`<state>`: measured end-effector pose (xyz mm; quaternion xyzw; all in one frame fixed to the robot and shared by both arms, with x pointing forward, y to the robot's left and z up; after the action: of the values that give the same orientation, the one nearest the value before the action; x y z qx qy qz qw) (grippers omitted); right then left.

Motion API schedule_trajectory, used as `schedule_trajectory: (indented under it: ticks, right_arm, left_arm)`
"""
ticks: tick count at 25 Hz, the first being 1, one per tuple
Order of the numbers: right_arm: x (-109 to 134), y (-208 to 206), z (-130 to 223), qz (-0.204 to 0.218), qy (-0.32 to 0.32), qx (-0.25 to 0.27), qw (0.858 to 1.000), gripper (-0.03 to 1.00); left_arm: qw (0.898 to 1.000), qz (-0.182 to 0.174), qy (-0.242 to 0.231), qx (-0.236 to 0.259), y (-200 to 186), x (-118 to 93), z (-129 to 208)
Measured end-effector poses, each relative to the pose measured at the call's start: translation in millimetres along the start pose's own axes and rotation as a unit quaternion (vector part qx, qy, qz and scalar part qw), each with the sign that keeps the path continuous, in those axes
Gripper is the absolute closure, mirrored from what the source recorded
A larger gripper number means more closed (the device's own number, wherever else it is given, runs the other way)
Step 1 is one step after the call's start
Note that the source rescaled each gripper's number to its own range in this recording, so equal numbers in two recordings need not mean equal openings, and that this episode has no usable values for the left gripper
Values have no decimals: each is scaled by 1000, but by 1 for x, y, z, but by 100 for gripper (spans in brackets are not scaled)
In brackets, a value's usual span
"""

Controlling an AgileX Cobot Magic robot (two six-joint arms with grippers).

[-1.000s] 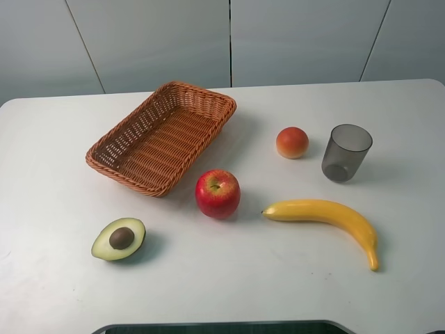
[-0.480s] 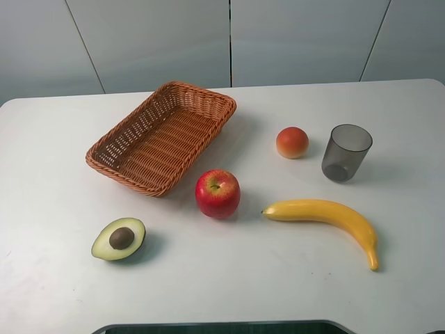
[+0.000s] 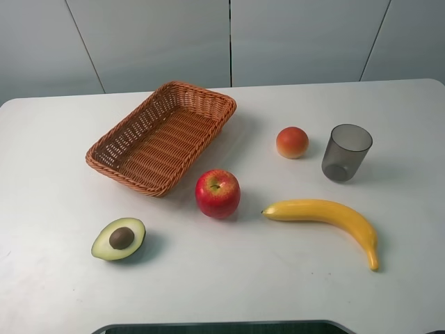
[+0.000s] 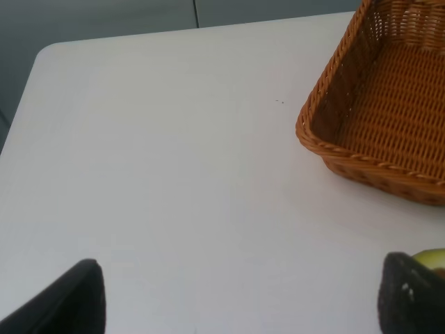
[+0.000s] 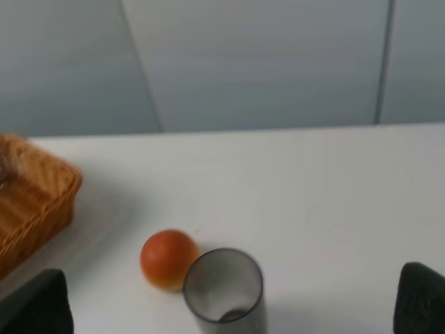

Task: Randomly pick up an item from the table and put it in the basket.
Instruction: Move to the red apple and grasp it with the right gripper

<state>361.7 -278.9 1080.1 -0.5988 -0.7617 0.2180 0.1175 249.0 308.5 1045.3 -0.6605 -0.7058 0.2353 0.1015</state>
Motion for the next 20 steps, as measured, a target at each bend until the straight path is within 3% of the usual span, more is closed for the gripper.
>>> schedule_trajectory:
  ticks: [4,11,15,20]
  right_arm:
    - [4,23,-12,-42,-40,26,998,-3]
    - [28,67,-37,-130,-129,68,981,-3]
    - [41,95,-41,-169,-173,106,965,-3]
    - [60,123,-35,-230,-234,163,930,-3]
  left_arm:
    - [1000,0,0,0,0,0,0]
    - [1000,0,0,0,0,0,0]
    - [1000,0,0,0,0,0,0]
    - [1000,0,0,0,0,0,0]
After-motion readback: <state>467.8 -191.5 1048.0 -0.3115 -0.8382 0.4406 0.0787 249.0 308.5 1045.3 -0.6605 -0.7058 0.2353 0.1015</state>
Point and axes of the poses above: a point on each arm's last joint axis where the gripper is mounted, y pointing out along that axis toward the gripper, x along the wrist's bending axis when the last joint is at zero, z = x × y, the point moved 2 cm from there along y, pointing out along that axis toward the gripper, and after that the axes turned 14 degrees about -y, right-handed, at the moved point
